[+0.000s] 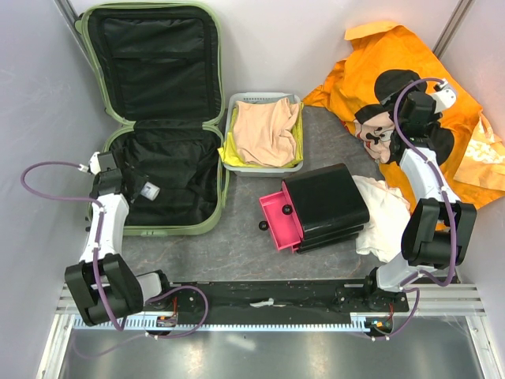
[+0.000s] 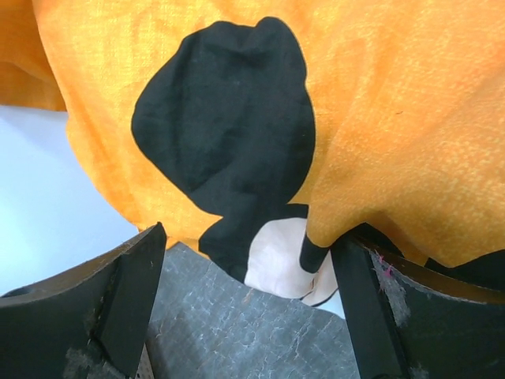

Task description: Open, take out, and arrange the luggage

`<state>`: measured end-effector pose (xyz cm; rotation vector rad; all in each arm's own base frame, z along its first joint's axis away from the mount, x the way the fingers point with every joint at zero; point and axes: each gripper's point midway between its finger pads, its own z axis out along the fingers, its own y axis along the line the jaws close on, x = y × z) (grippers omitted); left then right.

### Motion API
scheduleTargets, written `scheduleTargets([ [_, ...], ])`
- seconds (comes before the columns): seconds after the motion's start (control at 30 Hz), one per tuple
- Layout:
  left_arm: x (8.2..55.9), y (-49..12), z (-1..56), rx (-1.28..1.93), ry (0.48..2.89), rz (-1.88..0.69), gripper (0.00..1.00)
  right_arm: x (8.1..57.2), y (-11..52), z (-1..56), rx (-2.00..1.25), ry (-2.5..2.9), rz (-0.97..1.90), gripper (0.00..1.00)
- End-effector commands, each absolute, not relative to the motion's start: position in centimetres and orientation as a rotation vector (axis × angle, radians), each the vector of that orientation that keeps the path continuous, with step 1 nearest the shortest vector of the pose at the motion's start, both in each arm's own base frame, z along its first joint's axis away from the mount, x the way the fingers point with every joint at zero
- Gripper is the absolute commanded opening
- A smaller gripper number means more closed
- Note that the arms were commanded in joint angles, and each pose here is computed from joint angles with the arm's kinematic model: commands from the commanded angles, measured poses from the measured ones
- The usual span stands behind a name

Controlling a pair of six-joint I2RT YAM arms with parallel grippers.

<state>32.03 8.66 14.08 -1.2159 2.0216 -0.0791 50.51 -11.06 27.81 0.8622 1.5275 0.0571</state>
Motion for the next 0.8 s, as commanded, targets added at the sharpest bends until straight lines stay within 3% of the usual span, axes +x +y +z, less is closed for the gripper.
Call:
scheduleTargets([
  [0.0,34.8,6.4,17.8,-0.982,2.017,-0.171,0.14,51.0,-10.5,32.9,0.787,1.43,0.11,0.91],
  [0.13,38.0,1.8,20.5,-0.779,2.065,-0.305,0.13,51.1,-10.6,33.2,0.764,1.444,0.08,0.9],
  [0.33,40.7,-10.9,25.8,-0.459,2.137,-0.673,0.13,51.1,-10.5,34.7,0.706,1.442,0.014,0.89],
  [0.47,39.0,-19.6,27.2,-0.253,2.209,-0.996,0.13,50.6,-10.3,36.2,0.686,1.366,0.04,0.89],
  [0.57,36.8,-23.6,26.5,-0.076,2.25,-1.094,0.13,49.6,-9.3,36.6,0.654,1.262,0.123,0.89],
  [0.77,32.7,-26.1,23.3,0.038,2.298,-1.122,0.13,47.3,-3.3,34.7,0.49,1.306,0.398,0.88],
])
